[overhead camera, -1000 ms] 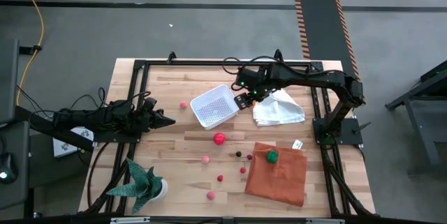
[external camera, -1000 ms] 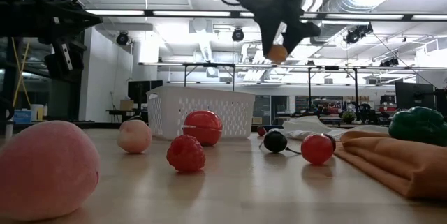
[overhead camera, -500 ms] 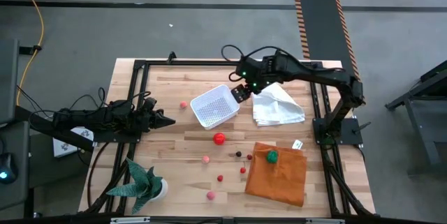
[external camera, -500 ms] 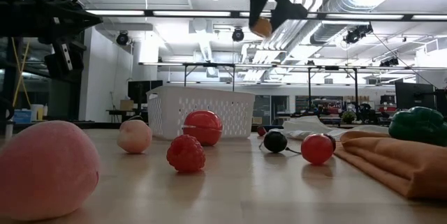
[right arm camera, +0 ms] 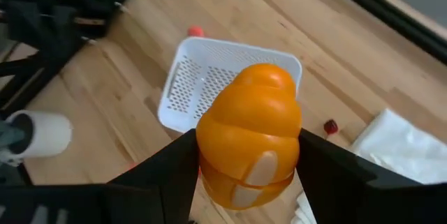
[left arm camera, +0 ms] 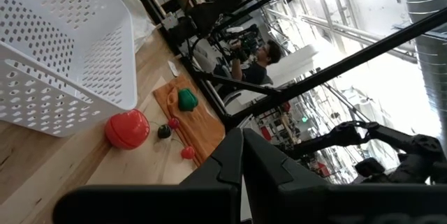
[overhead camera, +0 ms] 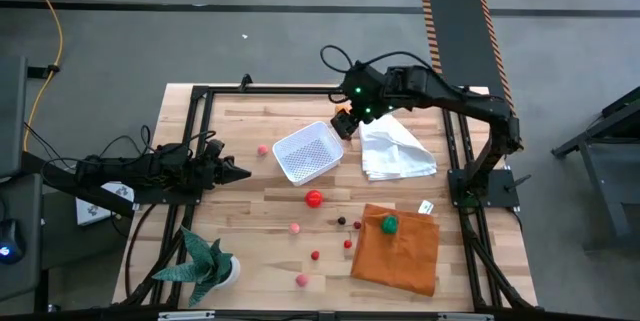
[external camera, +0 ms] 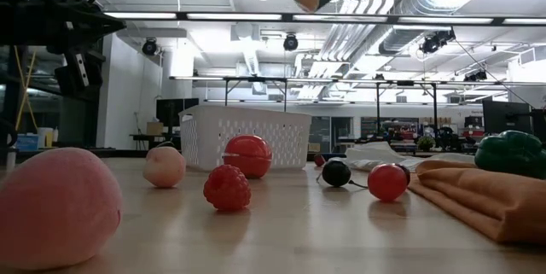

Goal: Pick and placing Produce into tupperware
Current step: Put the croissant in the basket

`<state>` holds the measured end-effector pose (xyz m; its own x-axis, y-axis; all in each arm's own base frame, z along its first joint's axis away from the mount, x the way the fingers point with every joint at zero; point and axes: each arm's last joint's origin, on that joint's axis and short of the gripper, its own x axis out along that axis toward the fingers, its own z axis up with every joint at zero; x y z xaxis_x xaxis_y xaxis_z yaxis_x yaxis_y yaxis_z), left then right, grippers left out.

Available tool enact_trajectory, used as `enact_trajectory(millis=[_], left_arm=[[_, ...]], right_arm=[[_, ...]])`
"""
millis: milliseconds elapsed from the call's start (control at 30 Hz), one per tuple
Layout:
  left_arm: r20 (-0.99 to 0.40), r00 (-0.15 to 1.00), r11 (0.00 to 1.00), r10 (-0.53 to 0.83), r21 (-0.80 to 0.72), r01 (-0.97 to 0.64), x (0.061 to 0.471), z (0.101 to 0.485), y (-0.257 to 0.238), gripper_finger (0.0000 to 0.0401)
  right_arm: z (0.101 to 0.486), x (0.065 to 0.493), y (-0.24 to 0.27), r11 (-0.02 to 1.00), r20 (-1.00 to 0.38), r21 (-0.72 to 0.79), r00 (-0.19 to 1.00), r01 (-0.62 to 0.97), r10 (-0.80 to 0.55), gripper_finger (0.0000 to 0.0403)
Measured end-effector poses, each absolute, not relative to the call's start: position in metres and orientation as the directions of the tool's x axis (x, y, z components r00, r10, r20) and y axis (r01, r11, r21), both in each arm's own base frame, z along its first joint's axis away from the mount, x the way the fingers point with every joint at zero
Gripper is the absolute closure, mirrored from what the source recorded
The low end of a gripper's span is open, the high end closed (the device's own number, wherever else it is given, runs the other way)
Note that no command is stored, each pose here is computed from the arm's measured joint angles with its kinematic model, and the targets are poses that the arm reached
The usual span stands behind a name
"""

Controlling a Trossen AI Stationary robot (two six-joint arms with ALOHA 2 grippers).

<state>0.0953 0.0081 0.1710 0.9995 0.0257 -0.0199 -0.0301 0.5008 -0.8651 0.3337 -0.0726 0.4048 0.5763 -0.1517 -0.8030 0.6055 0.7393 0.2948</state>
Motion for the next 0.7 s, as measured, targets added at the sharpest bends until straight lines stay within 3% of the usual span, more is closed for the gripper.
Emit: enact_trajectory(millis=[333, 700], left_arm=[[-0.021, 0.999, 0.501, 0.033, -0.865, -0.034, 0.095, 0.171, 0.008, 0.04], [-0.022, 0.998, 0.5, 0.051, -0.865, -0.045, 0.095, 0.171, 0.009, 0.04]], right_arm=[[0.437, 0.327, -0.071, 0.837, -0.729, 0.269, 0.669, 0.477, -0.147, 0.0192], [0.445, 0.328, -0.068, 0.927, -0.698, 0.185, 0.708, 0.327, -0.11, 0.0192]])
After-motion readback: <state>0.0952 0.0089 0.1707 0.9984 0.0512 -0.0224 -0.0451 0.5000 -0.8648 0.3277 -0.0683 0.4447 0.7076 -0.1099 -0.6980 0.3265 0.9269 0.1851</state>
